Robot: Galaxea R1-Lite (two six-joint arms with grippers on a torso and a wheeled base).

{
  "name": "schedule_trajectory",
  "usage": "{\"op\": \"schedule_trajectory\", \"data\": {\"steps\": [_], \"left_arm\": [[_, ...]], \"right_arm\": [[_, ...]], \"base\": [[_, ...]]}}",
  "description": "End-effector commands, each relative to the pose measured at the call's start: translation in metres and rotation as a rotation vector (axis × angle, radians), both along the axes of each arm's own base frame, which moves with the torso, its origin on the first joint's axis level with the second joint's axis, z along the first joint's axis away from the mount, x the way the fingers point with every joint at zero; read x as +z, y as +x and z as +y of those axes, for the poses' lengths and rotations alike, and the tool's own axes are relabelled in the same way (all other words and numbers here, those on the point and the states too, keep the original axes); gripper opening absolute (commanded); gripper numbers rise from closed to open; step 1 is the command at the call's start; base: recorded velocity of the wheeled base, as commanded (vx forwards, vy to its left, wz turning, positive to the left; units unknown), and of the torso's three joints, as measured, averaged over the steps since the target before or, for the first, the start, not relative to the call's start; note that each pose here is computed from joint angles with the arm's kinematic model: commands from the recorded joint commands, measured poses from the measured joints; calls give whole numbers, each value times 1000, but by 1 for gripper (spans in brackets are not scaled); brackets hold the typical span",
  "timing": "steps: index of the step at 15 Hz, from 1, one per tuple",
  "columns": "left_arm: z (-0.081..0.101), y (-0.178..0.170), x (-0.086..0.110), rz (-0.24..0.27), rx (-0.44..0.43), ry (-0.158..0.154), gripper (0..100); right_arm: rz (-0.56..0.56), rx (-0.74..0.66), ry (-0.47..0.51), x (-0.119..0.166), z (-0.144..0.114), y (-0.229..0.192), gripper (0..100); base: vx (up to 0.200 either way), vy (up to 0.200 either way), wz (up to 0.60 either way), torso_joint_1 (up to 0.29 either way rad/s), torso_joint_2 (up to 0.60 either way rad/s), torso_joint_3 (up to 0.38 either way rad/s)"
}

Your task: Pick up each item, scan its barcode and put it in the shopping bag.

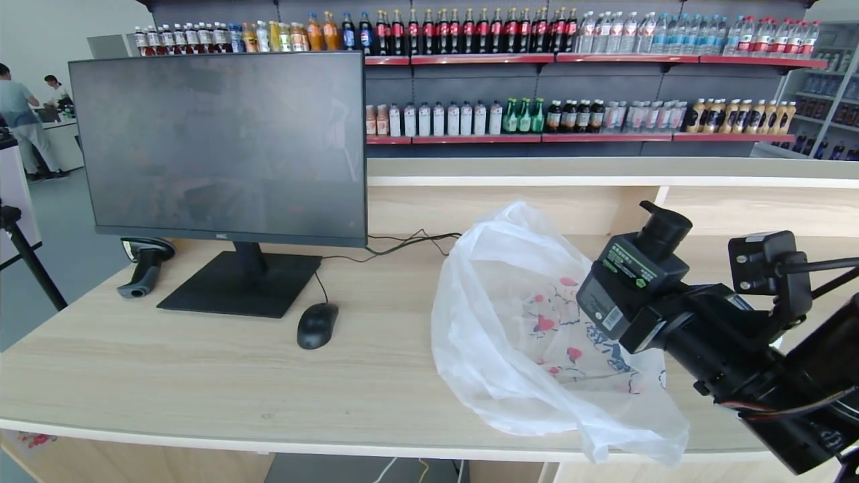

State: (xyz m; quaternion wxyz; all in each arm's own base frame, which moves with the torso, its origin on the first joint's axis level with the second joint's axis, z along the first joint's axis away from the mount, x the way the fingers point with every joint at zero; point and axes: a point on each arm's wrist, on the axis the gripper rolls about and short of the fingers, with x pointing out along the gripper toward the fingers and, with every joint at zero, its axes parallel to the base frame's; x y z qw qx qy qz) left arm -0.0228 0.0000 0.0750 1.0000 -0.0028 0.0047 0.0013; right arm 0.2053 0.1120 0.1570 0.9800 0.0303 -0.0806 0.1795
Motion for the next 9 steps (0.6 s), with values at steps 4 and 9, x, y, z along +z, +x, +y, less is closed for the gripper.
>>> {"op": "schedule_trajectory", "data": {"steps": [4,9], "left_arm": [[0,0,0,0,1,-1,100],[0,0,0,0,1,-1,100]], "right_arm": [[25,26,-19,-10,16,17,0],[48,93,-38,-23,45,28,0]], "base": [[0,0,0,0,0,0],[0,0,0,0,0,0]]}}
